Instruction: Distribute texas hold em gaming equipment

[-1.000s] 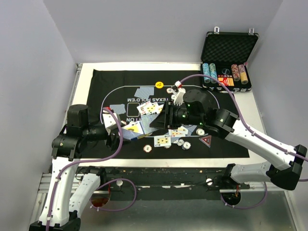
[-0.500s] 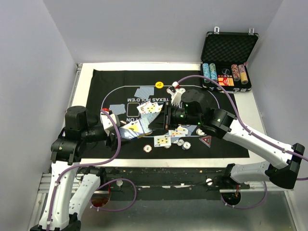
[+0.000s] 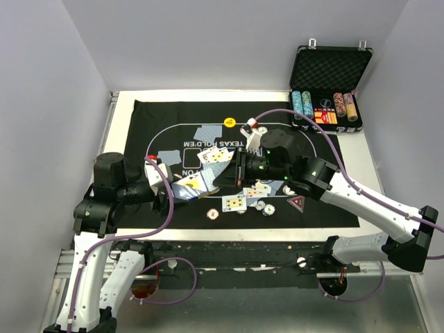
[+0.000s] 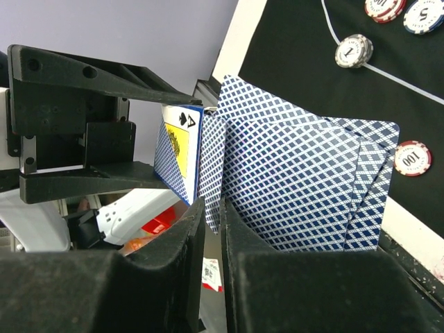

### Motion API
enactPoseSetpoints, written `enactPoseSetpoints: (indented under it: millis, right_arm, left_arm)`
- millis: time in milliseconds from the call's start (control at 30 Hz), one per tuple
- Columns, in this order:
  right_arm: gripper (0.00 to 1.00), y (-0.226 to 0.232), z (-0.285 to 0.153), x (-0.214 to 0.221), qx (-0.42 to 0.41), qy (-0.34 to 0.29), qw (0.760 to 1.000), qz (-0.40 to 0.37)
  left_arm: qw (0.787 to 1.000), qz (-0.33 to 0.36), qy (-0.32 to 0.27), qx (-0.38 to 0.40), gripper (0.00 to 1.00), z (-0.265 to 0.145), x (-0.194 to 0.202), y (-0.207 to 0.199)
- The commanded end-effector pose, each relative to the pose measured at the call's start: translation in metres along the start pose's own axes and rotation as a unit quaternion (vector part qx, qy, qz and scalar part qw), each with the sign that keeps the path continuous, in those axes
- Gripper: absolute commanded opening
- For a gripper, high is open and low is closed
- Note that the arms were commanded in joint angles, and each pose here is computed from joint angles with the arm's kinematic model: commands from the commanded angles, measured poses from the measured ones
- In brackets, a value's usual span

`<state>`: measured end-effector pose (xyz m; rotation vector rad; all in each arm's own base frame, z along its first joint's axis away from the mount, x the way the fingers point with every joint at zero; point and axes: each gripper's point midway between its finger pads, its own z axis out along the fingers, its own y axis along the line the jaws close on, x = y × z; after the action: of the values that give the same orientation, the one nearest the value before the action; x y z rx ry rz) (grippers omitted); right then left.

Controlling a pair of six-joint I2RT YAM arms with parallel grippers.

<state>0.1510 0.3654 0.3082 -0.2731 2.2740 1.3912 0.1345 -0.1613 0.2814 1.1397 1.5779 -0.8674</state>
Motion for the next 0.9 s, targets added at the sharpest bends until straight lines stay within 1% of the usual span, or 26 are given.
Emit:
enactPoseSetpoints:
  millis: [0,133,400,567,700,867]
  right_arm:
    - [0.19,0.000,0.008,0.012,-0.011,0.026,1.000,0.004]
    - [0.01,0.004,0.007,0.007,-0.013,0.017,1.000,0.007]
    - [0.01,0.030,-0.019,-0.025,-0.005,-0.037,0.999,-0.012]
    - [0.01,0.037,-0.034,-0.041,0.014,-0.063,0.998,-0.027]
    - [0.01,0.031,-0.035,-0.042,0.029,-0.066,0.997,-0.028]
    - [0.01,0.029,-0.045,-0.053,0.037,-0.087,0.995,-0.027]
  left_arm:
    - [1.000,0.018,-0.021,0.011,0.19,0.000,-0.013,-0.003]
    - [1.000,0.017,-0.019,0.008,0.19,0.000,-0.011,-0.003]
    - [1.000,0.010,-0.018,0.007,0.19,0.002,-0.007,-0.001]
    - [0.999,0.013,-0.031,0.002,0.19,0.003,-0.010,0.000]
    - [0.999,0.012,-0.033,-0.002,0.19,0.003,-0.010,0.001]
    - [0.999,0.011,-0.034,-0.005,0.19,0.002,-0.007,0.000]
